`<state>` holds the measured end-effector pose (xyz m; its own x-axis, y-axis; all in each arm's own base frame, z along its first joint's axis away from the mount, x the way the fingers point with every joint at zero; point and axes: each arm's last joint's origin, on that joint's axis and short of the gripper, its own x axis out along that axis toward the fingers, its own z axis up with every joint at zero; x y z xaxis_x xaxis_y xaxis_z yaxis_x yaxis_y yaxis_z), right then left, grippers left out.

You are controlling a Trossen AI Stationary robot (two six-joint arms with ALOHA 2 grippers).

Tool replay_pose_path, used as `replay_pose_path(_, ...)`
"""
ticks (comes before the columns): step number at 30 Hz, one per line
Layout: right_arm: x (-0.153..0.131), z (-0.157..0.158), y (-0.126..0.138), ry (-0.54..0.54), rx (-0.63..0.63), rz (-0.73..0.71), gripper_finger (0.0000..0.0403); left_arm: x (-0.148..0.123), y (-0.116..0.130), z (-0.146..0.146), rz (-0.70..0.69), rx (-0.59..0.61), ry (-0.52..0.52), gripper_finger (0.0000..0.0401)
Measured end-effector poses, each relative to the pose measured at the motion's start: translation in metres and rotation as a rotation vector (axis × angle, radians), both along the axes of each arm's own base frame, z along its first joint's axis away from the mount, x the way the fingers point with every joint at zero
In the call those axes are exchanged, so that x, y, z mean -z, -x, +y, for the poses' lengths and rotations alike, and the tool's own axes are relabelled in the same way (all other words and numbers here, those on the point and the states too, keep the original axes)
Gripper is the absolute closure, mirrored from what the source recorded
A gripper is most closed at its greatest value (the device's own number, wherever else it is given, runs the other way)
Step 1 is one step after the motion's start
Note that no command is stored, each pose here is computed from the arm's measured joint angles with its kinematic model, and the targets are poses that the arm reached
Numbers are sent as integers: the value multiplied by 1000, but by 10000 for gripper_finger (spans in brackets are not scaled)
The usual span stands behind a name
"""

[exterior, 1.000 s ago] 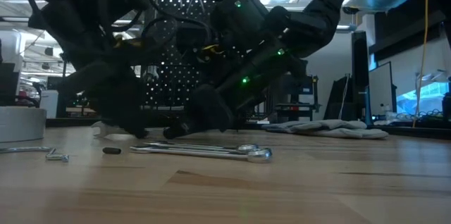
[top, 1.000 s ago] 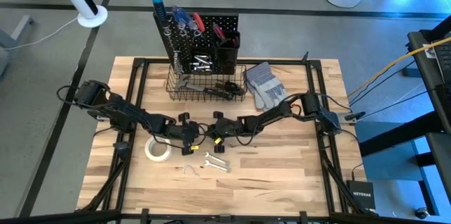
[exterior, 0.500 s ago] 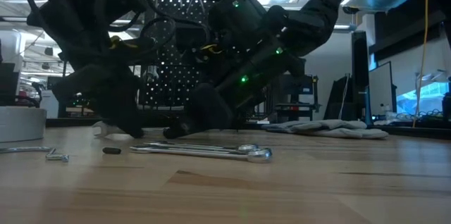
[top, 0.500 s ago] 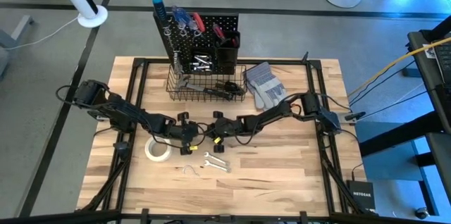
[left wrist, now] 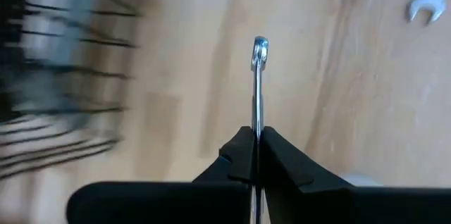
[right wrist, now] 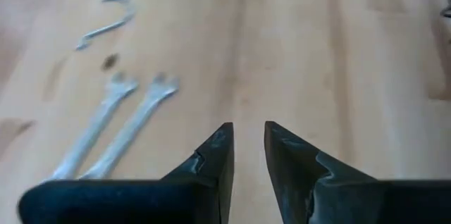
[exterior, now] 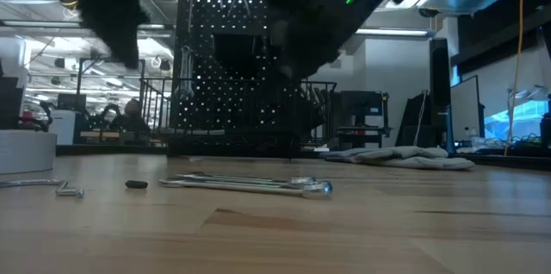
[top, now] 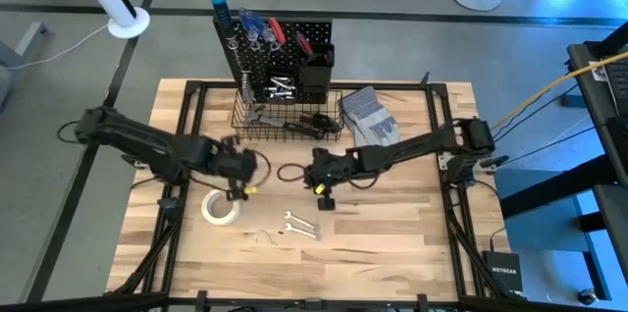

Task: Hang tools onto peg board
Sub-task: Hang the wrench on the peg board

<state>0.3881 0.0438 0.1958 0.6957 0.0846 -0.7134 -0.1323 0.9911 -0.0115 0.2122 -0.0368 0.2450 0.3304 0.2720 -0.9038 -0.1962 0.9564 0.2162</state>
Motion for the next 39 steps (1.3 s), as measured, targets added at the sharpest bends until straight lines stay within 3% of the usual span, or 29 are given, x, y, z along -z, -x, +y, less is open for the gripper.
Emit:
replay_pose_path(6, -1, 35, 12, -8, -85, 56, 318, -72, 30, 31, -25, -107, -17, 397)
replay_pose_path(12, 1, 67, 18, 22, -144, 44, 318, -104, 52, 68, -82, -209, -51, 397)
replay_pose_path(26, 0, 74, 17, 72, -144, -8, 318, -107, 59, 124, -162, -258, 63, 395)
replay_pose_path(39, -1, 74, 17, 70, -145, -10, 318, -109, 70, 149, -196, -373, 41, 398)
